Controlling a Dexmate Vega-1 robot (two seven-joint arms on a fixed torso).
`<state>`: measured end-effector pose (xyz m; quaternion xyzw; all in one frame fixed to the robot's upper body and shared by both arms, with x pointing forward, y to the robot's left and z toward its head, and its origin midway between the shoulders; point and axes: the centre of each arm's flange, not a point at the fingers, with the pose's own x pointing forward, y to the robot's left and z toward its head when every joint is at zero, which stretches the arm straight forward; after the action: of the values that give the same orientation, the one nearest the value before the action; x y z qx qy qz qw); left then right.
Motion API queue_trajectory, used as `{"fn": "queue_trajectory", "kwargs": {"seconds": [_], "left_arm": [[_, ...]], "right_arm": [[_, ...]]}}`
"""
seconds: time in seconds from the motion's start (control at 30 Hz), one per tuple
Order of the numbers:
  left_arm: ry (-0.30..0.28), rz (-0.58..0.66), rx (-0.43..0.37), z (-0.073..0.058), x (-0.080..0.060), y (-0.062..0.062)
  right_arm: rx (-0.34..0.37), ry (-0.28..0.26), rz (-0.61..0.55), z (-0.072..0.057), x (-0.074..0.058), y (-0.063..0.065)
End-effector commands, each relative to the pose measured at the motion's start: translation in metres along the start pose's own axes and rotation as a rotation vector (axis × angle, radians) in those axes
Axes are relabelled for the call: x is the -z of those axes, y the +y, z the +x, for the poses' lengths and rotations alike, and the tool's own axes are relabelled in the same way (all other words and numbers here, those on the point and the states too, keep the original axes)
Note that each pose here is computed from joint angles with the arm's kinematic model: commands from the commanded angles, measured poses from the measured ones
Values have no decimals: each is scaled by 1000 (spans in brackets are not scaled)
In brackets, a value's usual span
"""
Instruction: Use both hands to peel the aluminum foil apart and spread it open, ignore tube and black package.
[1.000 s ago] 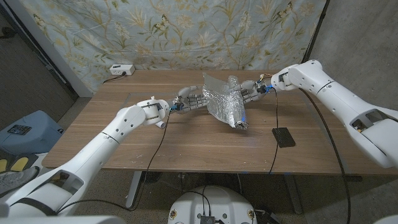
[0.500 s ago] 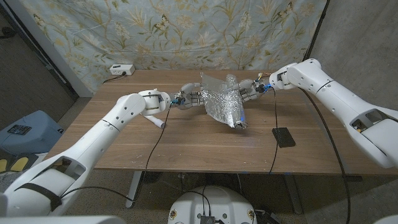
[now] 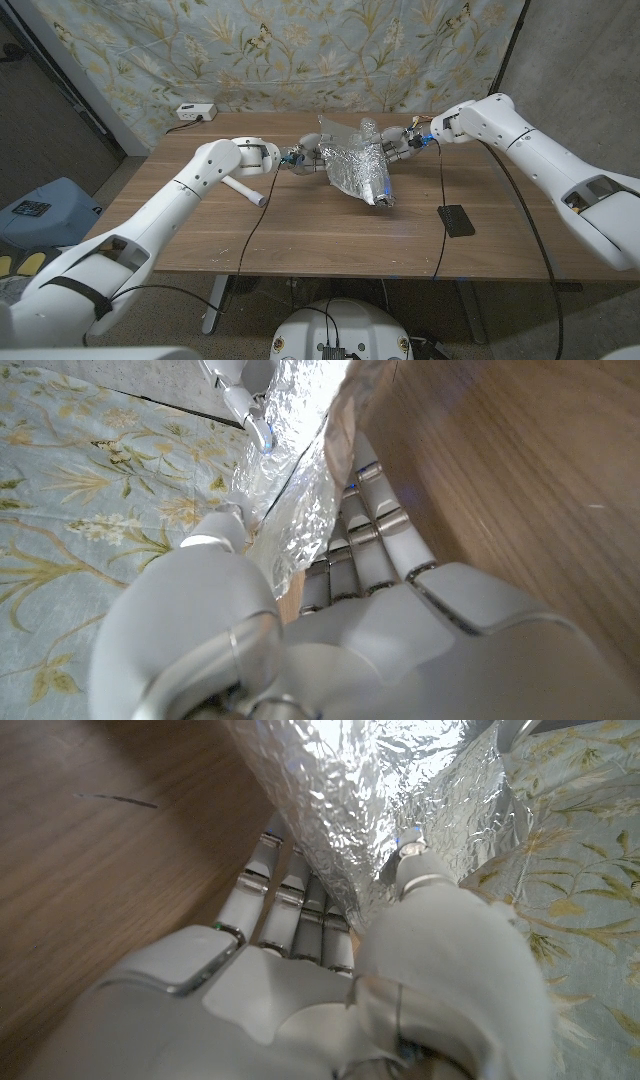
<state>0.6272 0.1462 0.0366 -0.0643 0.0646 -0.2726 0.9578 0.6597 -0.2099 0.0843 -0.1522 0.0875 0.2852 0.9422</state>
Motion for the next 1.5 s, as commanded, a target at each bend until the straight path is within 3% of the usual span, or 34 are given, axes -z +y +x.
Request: {"fn": "queue_trajectory", "kwargs": {"seconds": [0.03, 0.4, 0.93, 1.5], "left_arm": [[55, -7, 37, 14, 3, -8], [70, -22, 20, 18, 10, -8], [62, -26, -22, 13, 14, -7], [30, -40, -18, 8, 17, -12]], "right_arm": [[-10, -8, -11, 1, -7, 6], [-21, -12, -15, 3, -9, 10], [-30, -17, -4, -1, -5, 10], [-93, -27, 119, -9, 10, 3]]}}
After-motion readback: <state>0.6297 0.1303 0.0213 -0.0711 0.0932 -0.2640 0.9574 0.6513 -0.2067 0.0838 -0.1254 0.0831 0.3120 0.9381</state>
